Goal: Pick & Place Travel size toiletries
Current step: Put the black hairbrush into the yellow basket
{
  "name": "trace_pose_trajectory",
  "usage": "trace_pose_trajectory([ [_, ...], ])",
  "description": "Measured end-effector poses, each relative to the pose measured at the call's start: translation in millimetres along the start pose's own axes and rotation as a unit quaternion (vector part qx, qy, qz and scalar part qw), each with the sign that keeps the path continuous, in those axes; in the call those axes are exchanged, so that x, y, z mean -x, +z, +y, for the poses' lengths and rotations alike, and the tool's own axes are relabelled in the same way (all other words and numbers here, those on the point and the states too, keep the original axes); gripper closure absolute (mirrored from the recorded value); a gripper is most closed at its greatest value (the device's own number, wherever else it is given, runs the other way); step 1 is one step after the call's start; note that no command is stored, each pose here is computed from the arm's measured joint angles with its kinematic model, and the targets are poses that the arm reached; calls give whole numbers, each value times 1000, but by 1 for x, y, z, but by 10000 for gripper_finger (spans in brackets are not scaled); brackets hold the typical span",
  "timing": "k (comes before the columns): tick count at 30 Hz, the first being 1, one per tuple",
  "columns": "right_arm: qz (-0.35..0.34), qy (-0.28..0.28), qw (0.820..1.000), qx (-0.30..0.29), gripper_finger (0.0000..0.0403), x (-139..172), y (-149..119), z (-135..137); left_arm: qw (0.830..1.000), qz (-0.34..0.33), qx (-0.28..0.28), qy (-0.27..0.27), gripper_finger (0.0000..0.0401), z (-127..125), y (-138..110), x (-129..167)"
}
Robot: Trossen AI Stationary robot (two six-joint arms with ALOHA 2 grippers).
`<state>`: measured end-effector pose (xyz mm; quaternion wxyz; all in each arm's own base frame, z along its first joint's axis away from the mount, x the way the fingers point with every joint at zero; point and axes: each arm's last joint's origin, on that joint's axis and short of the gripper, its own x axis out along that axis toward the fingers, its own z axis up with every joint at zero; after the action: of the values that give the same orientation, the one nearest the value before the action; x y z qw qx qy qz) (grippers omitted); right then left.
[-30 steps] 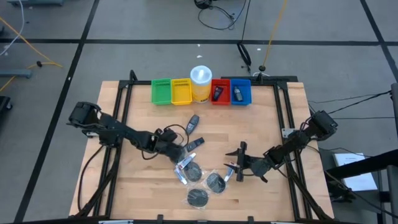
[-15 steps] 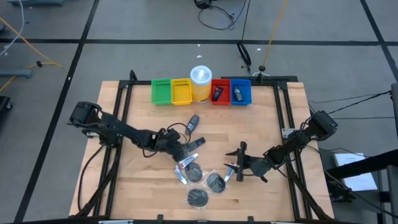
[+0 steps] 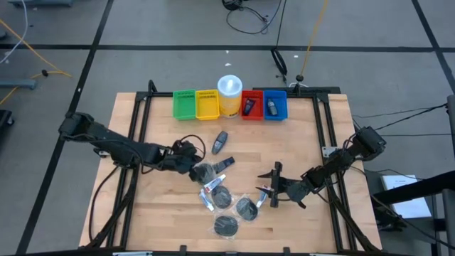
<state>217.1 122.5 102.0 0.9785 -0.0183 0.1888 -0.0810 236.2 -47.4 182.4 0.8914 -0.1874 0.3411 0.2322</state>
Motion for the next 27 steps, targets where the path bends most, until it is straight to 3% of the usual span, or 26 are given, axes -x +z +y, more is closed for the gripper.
trace_pose_trajectory([
  [3, 0, 0, 1000, 0, 195, 0, 0, 0, 999, 30, -21, -11, 362, 0, -5, -3],
  [7, 0, 0, 1000, 0, 195, 0, 0, 0, 990, 53, -124, -49, 298, -11, -15, -8],
  [12, 0, 0, 1000, 0, 195, 0, 0, 0, 949, 42, -300, -86, 214, -32, -36, -15],
  [17, 0, 0, 1000, 0, 195, 0, 0, 0, 931, 28, -355, -81, 158, -43, -50, -30],
  [22, 0, 0, 1000, -3, 195, 0, 0, 0, 920, 43, -381, -75, 157, -45, -64, -45],
  [27, 0, -1, 1000, -3, 195, 0, 0, -1, 919, 50, -386, -66, 205, -45, -70, -53],
])
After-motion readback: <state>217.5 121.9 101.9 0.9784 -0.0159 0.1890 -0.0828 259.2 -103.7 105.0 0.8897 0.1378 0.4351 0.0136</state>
